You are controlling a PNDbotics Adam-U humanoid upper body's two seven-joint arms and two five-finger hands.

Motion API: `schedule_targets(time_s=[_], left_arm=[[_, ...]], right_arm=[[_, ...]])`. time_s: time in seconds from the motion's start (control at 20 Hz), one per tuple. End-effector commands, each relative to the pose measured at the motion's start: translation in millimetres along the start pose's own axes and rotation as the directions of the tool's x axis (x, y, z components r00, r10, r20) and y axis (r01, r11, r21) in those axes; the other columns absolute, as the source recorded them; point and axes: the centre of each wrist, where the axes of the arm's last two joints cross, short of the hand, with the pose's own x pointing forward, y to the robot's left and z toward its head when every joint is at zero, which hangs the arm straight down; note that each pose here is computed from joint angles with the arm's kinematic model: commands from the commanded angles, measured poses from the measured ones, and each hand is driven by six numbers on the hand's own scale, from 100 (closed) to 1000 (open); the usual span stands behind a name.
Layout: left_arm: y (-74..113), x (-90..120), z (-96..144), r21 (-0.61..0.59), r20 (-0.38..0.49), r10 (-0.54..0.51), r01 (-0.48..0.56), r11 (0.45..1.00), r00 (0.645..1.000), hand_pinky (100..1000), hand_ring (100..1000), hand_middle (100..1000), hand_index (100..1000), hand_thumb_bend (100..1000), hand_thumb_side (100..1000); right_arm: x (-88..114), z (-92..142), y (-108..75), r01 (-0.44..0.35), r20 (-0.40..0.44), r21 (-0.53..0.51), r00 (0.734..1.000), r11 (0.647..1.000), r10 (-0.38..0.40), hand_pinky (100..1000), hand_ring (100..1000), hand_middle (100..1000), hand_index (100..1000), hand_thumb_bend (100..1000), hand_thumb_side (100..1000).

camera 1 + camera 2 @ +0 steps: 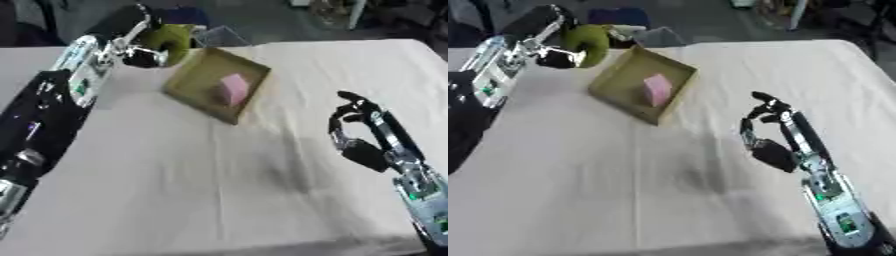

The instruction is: Pick up objects on the table and place them in the box.

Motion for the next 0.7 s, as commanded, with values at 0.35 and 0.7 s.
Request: schedule_targets(time_s=[0.35,0.7], left_arm=[[-48.4,15.4,-22.4,0.054,-0.154,-0.015,0.023,0.998,0.988,658,591,602,748,168,327],[-28.1,8.8,-16.7,0.21,-0.128,0.078,-0.05,0.976,0.989,762,709,768,894,705,821]], right_arm=[[9.0,-6.8,-2.4,0.001,0.038,0.002,0.999,1.0,-0.001,762,828,618,937,100,475],[6.9,-4.8,-4.7,-0.004,0.03,-0.004,1.0,1.0,0.004,761,828,619,937,100,474]])
